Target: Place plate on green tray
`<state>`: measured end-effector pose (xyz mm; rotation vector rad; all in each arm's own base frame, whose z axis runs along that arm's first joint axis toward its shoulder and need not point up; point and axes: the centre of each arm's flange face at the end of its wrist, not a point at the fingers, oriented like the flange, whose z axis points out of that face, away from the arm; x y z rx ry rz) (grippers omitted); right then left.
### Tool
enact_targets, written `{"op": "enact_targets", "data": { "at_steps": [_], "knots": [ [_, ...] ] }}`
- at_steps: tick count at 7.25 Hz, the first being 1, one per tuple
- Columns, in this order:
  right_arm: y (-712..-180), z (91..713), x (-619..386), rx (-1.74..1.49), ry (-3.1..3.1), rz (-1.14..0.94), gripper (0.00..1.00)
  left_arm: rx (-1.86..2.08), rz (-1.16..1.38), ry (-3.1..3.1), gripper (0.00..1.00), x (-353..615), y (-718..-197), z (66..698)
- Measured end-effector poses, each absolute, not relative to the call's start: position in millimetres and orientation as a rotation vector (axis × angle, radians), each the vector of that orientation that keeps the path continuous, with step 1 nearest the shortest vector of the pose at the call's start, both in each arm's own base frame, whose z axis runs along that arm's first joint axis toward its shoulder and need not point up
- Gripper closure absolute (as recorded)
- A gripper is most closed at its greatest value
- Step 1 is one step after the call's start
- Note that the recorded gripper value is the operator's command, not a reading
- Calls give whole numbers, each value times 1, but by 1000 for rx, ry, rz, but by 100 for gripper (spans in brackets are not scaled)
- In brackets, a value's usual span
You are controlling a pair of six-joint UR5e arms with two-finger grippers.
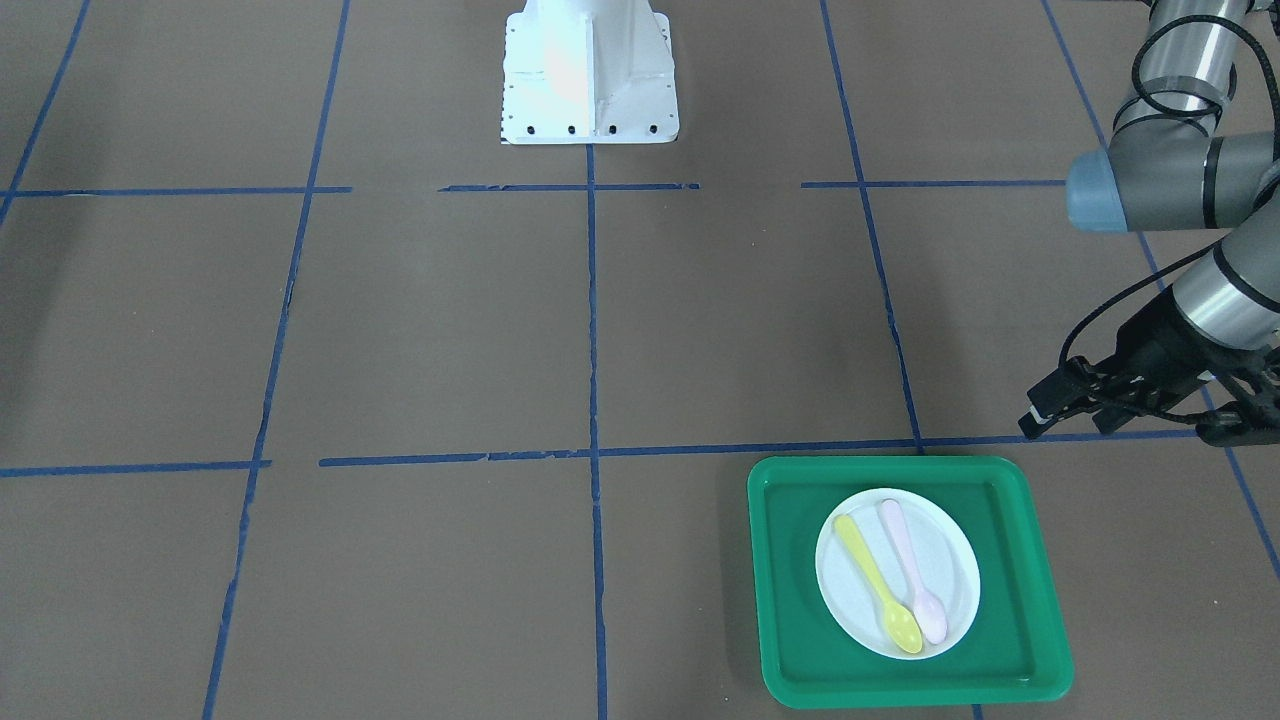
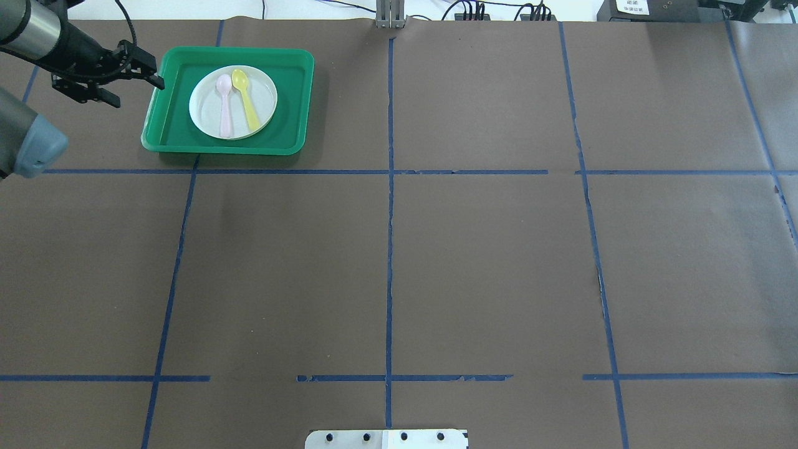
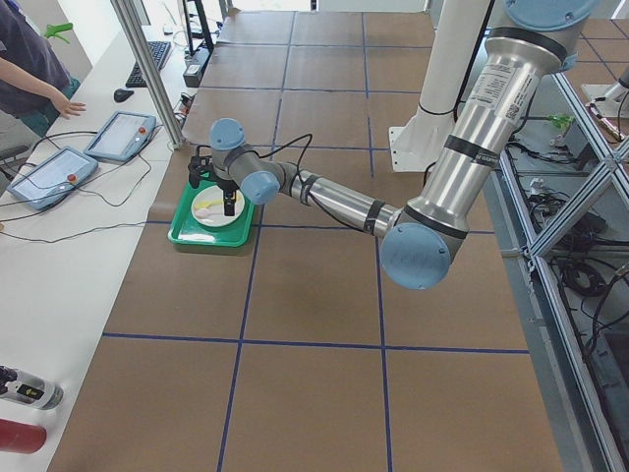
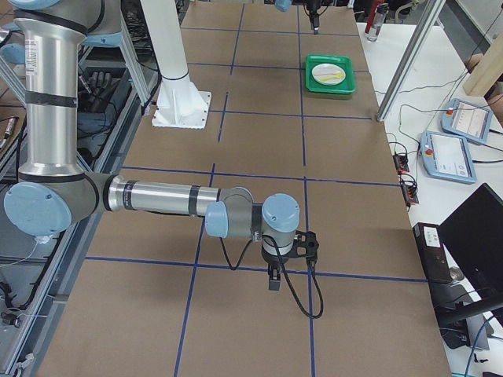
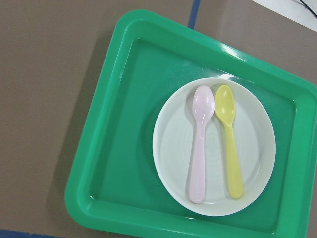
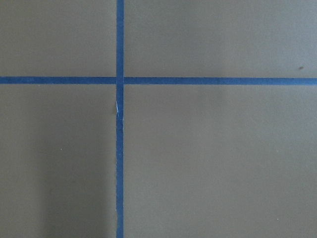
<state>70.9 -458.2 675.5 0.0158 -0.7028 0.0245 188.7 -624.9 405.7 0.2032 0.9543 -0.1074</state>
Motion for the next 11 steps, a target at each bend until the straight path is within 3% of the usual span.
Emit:
{"op": "enact_targets", "data": {
  "at_steps": [2, 5, 11],
  "knots": [
    [-458, 676, 71, 15, -703, 25, 0, 253, 60, 837, 0, 142, -627, 415],
    [-458, 676, 71, 16, -703, 25, 0, 268, 214, 737, 0, 59, -612, 481],
    [-458, 676, 71, 15, -703, 25, 0, 44, 4, 819, 0, -46, -511, 639]
  ]
}}
